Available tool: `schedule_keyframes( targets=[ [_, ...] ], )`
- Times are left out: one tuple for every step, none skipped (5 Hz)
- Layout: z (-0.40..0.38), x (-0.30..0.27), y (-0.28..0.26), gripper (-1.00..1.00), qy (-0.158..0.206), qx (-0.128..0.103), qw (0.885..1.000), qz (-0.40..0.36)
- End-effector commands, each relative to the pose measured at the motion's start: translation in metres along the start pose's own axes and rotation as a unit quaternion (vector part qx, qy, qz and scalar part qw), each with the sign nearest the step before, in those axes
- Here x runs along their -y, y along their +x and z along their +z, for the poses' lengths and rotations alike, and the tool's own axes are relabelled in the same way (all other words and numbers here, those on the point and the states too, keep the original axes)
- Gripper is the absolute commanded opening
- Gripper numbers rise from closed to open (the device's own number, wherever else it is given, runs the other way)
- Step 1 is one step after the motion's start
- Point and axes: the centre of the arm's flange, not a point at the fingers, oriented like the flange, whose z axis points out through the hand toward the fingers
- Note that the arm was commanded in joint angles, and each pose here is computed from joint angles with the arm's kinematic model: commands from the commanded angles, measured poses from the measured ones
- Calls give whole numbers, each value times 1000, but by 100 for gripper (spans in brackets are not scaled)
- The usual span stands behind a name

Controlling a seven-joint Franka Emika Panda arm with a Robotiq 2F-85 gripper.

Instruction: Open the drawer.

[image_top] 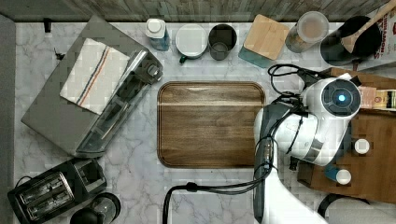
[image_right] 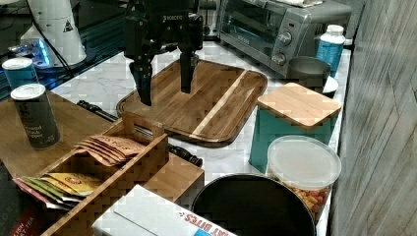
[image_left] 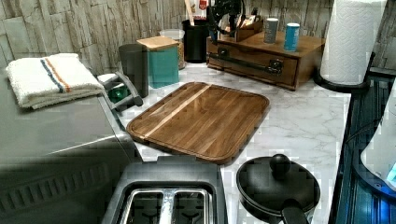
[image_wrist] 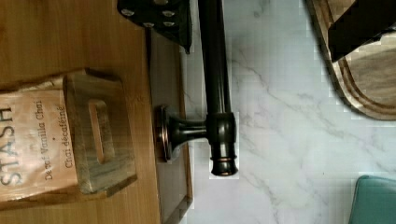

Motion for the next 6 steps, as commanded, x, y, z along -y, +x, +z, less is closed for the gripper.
schedule_keyframes(
  targets=[
    [42, 10, -19, 100, -47, 52, 997, 7],
    [60, -2, -25, 100, -44, 47, 998, 14],
    [75, 3, -33, 100, -32, 36, 998, 32],
    [93, 4, -34, 100, -47, 29, 998, 36],
    [102, 0, -34, 100, -54, 26, 997, 41],
    [102, 9, -40, 100, -44, 21, 998, 45]
  ],
)
